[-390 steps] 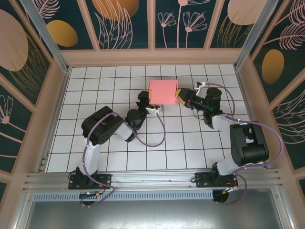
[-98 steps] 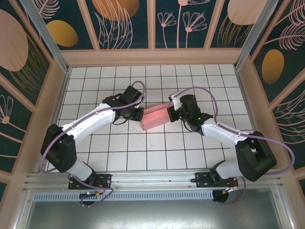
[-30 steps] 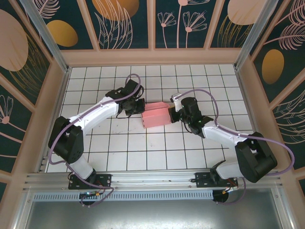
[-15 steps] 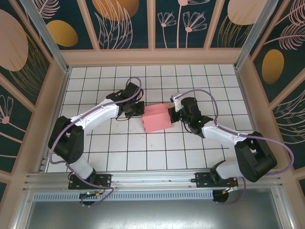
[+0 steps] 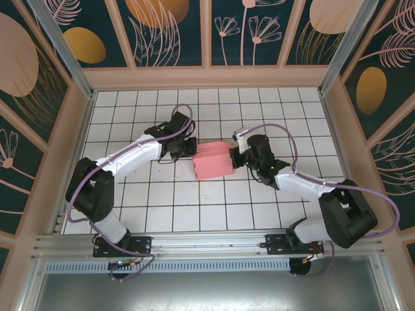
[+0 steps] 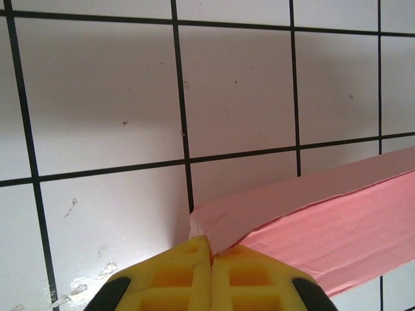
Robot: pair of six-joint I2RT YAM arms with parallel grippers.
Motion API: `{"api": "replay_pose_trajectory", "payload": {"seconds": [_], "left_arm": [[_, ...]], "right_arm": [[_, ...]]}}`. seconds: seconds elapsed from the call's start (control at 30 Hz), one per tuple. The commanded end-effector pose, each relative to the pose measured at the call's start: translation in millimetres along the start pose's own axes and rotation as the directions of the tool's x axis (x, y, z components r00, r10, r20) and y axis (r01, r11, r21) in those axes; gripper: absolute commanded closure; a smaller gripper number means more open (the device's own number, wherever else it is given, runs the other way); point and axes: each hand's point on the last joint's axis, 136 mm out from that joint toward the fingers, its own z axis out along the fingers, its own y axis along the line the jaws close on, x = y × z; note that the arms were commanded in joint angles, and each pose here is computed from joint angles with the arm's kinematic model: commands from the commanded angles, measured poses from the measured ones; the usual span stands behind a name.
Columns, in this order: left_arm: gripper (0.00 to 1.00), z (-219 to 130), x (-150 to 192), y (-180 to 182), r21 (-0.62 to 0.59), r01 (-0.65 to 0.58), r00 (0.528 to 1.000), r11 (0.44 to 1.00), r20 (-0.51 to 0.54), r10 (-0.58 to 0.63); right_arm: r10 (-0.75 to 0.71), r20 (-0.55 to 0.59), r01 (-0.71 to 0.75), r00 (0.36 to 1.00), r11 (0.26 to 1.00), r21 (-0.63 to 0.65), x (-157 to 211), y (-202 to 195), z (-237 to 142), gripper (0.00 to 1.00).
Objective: Fold the paper box
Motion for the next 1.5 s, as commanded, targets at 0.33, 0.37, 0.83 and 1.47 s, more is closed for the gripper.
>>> {"api": "replay_pose_trajectory", "payload": {"seconds": [0.33,0.37,0.83,1.47], "left_arm": [[0.93,-8,-57,-31,0.055,-0.087,0.975,0.995,0.211,0.073],[0.93,-9,-62,-33,0.058,-0.095,0.97,0.994,0.228,0.079],[0.92,17,-65,-30,0.052,-0.11,0.962,0.993,0.258,0.093],[0.89,30,-43,-2,-0.022,-0.169,0.954,0.985,0.246,0.169]], "right_arm": [[-0.003,0.221,-0.009,0.975,0.998,0.055,-41,-11,-7,1.0],[-0.003,0.232,-0.011,0.973,0.998,0.058,-43,-12,-6,1.0],[0.029,0.261,-0.05,0.965,0.996,0.072,-27,-25,7,1.0],[0.046,0.247,-0.06,0.968,0.997,0.049,-23,-22,10,1.0]]}}
